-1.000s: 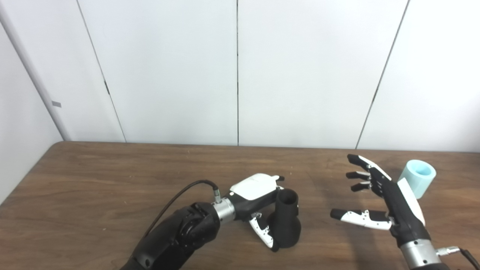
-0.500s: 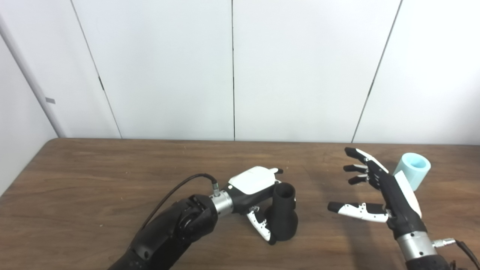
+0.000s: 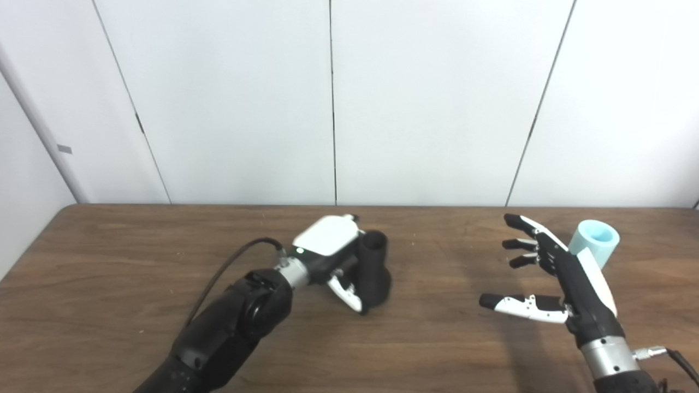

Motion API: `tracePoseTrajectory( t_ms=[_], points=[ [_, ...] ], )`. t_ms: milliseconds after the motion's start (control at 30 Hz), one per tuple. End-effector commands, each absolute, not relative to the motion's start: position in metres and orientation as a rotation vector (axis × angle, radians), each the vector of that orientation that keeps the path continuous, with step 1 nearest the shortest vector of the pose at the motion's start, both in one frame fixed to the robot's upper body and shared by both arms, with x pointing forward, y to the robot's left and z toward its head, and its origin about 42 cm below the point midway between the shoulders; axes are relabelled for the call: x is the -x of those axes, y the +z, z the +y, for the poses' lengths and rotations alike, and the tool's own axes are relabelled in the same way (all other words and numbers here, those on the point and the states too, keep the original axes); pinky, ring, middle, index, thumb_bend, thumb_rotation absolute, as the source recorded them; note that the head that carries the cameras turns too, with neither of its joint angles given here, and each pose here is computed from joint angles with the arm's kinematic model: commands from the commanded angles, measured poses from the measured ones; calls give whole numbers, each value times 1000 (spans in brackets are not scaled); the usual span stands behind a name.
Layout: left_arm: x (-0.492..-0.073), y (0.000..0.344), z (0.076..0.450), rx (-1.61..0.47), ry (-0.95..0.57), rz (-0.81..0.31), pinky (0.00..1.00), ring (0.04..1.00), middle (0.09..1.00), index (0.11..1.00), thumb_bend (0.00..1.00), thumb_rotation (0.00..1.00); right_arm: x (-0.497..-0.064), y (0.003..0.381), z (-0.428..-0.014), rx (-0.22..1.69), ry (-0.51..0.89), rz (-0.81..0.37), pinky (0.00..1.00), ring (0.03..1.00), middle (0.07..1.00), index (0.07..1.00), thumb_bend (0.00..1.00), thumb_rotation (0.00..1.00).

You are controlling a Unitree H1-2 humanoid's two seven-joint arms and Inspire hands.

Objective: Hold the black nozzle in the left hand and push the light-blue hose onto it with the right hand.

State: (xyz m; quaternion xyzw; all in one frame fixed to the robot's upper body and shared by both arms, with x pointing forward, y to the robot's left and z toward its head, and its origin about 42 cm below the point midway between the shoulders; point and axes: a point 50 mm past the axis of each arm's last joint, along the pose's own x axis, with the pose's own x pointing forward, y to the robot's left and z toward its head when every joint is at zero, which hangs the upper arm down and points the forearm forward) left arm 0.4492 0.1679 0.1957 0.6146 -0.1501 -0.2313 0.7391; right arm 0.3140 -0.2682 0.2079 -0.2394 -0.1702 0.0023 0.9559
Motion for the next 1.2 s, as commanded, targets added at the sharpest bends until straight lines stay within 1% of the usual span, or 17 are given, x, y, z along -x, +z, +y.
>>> tracePoseTrajectory(
  t_ms=[0, 100, 267, 433, 633, 900, 1167],
  points=[
    [-449, 165, 199, -1470, -500, -149, 1000, 653, 482, 489, 526, 0, -317, 231, -269, 490, -4, -449, 597, 741, 864, 841, 696, 253],
    [-450, 160, 200, -1477, -484, -146, 1000, 650, 483, 488, 526, 0, -317, 230, -269, 490, -3, -448, 597, 741, 864, 841, 697, 255],
    [-449, 150, 199, -1468, -491, -171, 1000, 643, 482, 490, 526, 0, -317, 230, -269, 490, -1, -447, 598, 741, 864, 841, 699, 259],
    [-444, 148, 192, -1421, -546, -207, 1000, 667, 482, 489, 526, 0, -317, 230, -268, 489, 1, -444, 598, 741, 864, 841, 698, 259],
    [-438, 144, 181, -1387, -618, -228, 1000, 632, 467, 499, 525, 0, -317, 230, -268, 487, 3, -444, 599, 742, 865, 842, 697, 257],
    [-431, 138, 166, -1350, -712, -257, 1000, 625, 460, 502, 525, 0, -317, 232, -268, 488, 0, -449, 599, 741, 864, 842, 698, 259],
    [-432, 141, 162, -1343, -765, -257, 1000, 637, 489, 483, 526, 0, -317, 233, -268, 488, -3, -456, 597, 740, 864, 841, 701, 265]
  ],
)
